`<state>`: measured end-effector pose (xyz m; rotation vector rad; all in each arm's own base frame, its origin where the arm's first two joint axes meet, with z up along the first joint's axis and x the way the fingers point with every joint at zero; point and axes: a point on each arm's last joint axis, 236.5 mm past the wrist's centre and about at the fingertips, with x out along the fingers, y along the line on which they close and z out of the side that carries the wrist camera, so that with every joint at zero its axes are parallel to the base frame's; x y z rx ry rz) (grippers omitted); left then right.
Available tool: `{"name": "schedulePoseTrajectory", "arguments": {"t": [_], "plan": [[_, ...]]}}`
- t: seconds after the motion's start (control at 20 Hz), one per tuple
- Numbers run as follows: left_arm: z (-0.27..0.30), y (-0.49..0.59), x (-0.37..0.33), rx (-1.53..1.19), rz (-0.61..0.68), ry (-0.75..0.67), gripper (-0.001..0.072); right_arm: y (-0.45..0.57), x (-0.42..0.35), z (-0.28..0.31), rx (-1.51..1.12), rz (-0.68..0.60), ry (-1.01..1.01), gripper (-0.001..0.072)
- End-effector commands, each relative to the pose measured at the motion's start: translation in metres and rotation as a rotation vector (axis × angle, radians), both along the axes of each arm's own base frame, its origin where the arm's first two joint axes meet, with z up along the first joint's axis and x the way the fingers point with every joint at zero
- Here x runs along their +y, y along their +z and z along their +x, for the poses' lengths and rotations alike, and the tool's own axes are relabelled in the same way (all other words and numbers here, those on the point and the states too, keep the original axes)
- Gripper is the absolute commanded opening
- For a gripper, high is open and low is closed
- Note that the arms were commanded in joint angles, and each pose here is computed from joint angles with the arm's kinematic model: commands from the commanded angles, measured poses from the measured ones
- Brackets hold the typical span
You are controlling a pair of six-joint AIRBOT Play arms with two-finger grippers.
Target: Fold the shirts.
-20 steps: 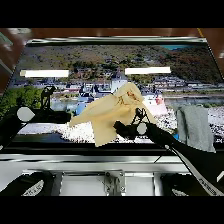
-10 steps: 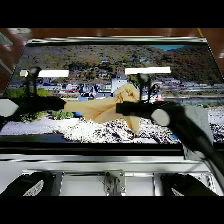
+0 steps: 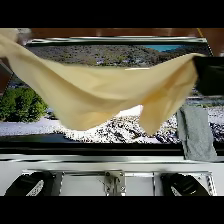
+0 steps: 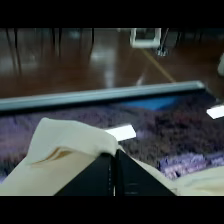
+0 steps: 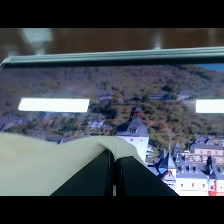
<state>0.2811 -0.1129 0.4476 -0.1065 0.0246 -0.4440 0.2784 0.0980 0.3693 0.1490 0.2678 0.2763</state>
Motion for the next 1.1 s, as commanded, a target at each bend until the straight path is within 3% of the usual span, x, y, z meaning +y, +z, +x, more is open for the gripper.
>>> {"name": "schedulePoseTrajectory", "arguments": {"t": [0.0, 0.25, 0.6, 0.9, 1.05], "plan": [[-0.061, 0.083, 0.017, -0.236, -0.034, 0.031, 0.0036, 0.015, -0.032, -0.037, -0.011, -0.001, -0.052, 0.0061], [-0.065, 0.063, 0.051, -0.162, 0.039, 0.176, 0.0036, -0.041, -0.052, -0.062, 0.232, -0.081, -0.098, 0.0061], [-0.019, 0.011, 0.077, 0.0, 0.174, 0.308, 0.0037, -0.108, -0.052, -0.059, 0.547, -0.2, -0.138, 0.0061], [0.104, -0.078, 0.056, 0.199, 0.279, 0.279, 0.0037, -0.175, -0.04, 0.056, 0.645, -0.45, -0.231, 0.006], [0.166, -0.154, 0.046, 0.365, 0.334, 0.257, 0.0037, -0.239, -0.036, 0.116, 0.735, -0.451, -0.24, 0.006]]}}
